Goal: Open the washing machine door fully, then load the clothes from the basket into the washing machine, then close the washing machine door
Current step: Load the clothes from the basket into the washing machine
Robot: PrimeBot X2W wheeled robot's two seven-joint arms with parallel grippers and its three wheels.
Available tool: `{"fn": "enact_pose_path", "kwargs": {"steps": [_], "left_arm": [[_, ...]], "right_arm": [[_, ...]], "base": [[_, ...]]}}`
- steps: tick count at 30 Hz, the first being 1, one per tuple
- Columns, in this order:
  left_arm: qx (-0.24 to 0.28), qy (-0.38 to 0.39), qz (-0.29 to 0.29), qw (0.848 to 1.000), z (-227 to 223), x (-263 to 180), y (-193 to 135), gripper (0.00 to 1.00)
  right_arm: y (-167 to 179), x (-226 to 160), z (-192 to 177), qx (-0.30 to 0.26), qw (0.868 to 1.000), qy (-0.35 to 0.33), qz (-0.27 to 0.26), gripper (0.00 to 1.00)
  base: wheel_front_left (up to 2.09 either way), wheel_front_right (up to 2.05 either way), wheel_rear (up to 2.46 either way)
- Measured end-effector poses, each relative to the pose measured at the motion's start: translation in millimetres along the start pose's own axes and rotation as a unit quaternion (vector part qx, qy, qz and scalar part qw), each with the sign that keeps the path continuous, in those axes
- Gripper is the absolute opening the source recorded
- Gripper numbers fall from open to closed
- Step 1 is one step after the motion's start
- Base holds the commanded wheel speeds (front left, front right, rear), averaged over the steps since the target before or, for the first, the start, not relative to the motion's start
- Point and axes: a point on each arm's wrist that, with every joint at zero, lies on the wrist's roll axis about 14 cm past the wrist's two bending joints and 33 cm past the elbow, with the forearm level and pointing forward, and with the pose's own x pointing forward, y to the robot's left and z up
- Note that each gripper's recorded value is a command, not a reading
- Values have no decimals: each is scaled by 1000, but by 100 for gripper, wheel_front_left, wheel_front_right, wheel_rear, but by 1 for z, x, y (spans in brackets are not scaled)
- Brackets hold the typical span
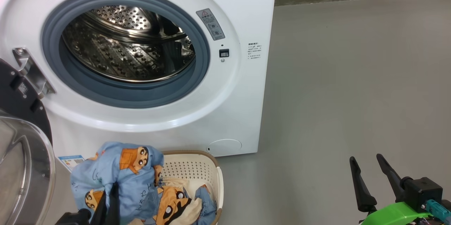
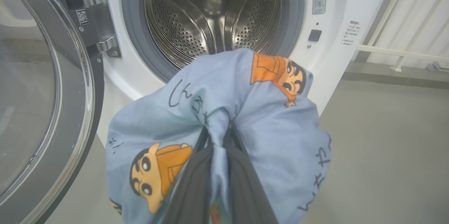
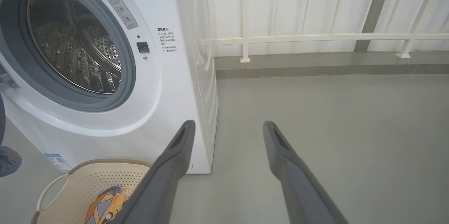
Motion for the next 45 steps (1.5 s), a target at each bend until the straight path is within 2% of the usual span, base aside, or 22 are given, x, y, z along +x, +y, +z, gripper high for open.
{"fn": "enact_pose_path", "kwargs": {"steps": [15, 22, 30, 36, 45], "left_arm": [[-2, 18, -3, 1000, -9, 4, -2, 0], [8, 57, -11, 998, -26, 18, -5, 0], [19, 103, -39, 994, -37, 62, -12, 0], [38, 135, -63, 988, -38, 113, -22, 0], [62, 168, -68, 981, -36, 194, -22, 0]], "right_arm": [[2, 1, -6, 2, 1000, 10, 2, 100], [-5, 4, -13, 6, 1000, 22, -10, 100], [-14, 19, -19, 8, 999, 29, -22, 100], [-20, 36, -28, 15, 999, 32, -31, 100], [-33, 53, -53, 43, 997, 44, -52, 100]], "base": [[0, 0, 0], [0, 0, 0], [0, 0, 0], [0, 0, 0], [0, 0, 0]]}}
